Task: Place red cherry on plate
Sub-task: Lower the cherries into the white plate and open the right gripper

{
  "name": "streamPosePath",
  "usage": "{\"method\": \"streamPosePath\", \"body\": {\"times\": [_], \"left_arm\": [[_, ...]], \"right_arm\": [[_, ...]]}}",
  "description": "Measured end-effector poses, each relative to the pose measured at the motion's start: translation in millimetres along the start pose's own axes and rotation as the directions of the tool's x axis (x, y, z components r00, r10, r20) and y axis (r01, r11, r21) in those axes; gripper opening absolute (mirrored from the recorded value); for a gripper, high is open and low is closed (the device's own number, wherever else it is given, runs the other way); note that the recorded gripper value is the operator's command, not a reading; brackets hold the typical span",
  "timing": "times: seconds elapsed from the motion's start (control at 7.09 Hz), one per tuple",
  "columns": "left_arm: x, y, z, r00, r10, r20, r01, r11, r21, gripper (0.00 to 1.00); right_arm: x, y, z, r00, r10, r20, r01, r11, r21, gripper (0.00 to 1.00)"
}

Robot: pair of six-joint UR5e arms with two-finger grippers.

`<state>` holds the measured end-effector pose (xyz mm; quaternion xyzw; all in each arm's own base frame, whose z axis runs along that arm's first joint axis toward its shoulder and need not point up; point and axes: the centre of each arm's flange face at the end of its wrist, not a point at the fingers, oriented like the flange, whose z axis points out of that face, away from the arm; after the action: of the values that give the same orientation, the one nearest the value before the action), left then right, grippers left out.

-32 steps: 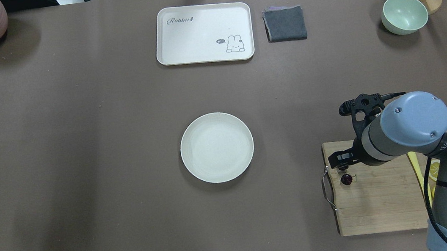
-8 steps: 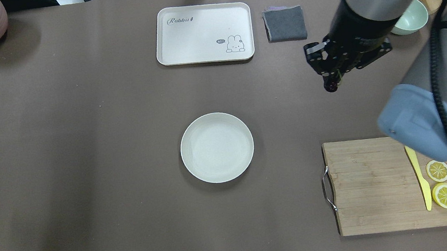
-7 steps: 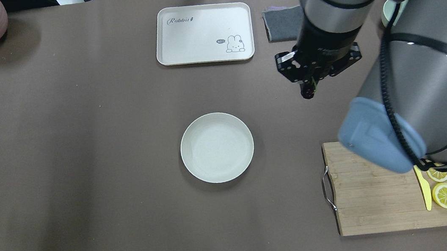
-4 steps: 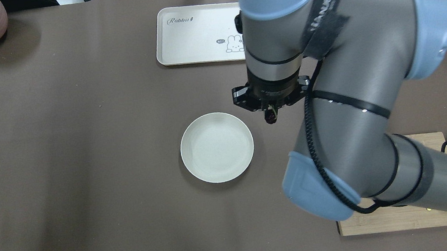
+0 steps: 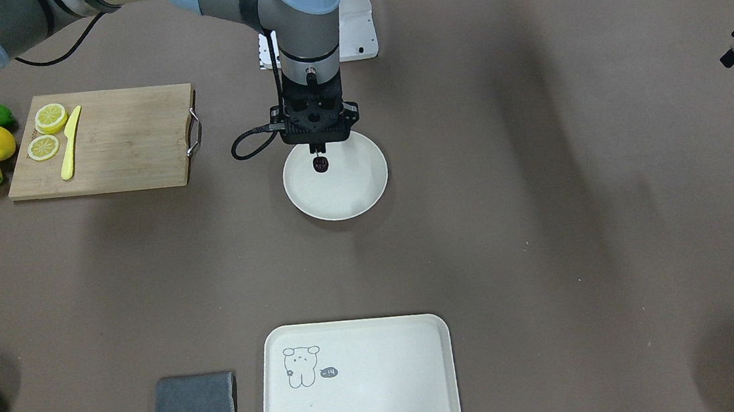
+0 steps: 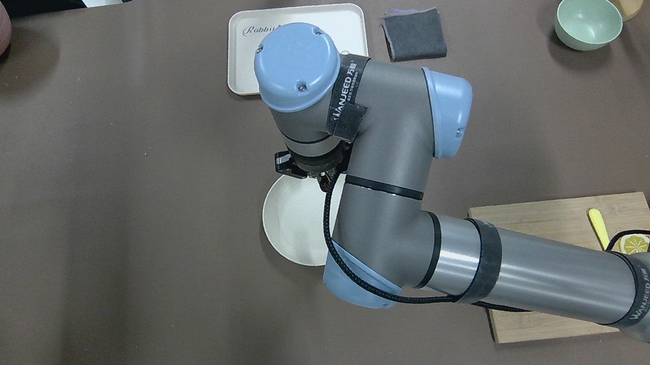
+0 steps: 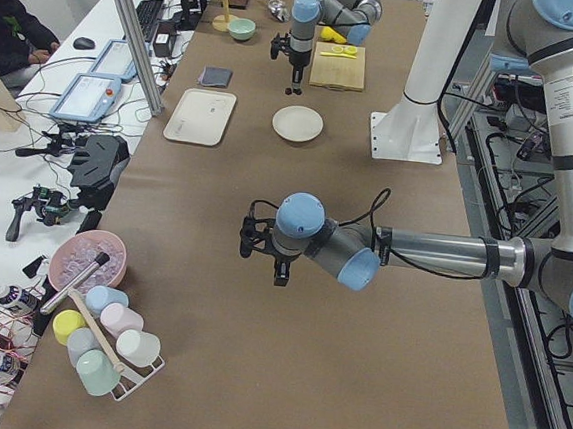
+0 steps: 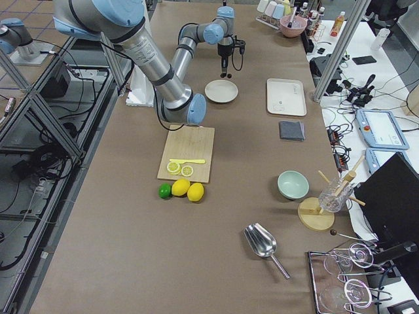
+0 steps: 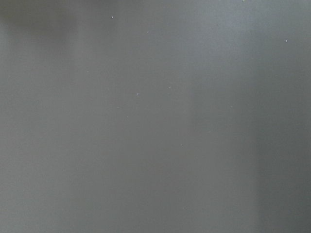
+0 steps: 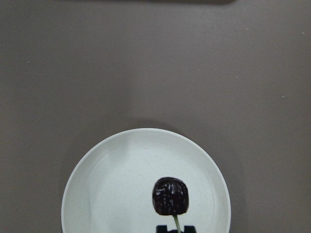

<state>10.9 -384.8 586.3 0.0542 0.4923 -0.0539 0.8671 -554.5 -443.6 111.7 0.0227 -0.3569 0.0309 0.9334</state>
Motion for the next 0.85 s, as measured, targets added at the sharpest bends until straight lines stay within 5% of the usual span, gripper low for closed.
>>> {"method": "streamPosePath", "body": {"times": [0.85], "left_arm": [[-4, 3, -1, 1.0, -0.008, 0.009, 0.008, 1.0, 0.002, 0.99]], "right_arm": [[-27, 28, 73, 1.0, -0.023, -0.018, 0.024, 0.999, 0.038, 0.0]]}}
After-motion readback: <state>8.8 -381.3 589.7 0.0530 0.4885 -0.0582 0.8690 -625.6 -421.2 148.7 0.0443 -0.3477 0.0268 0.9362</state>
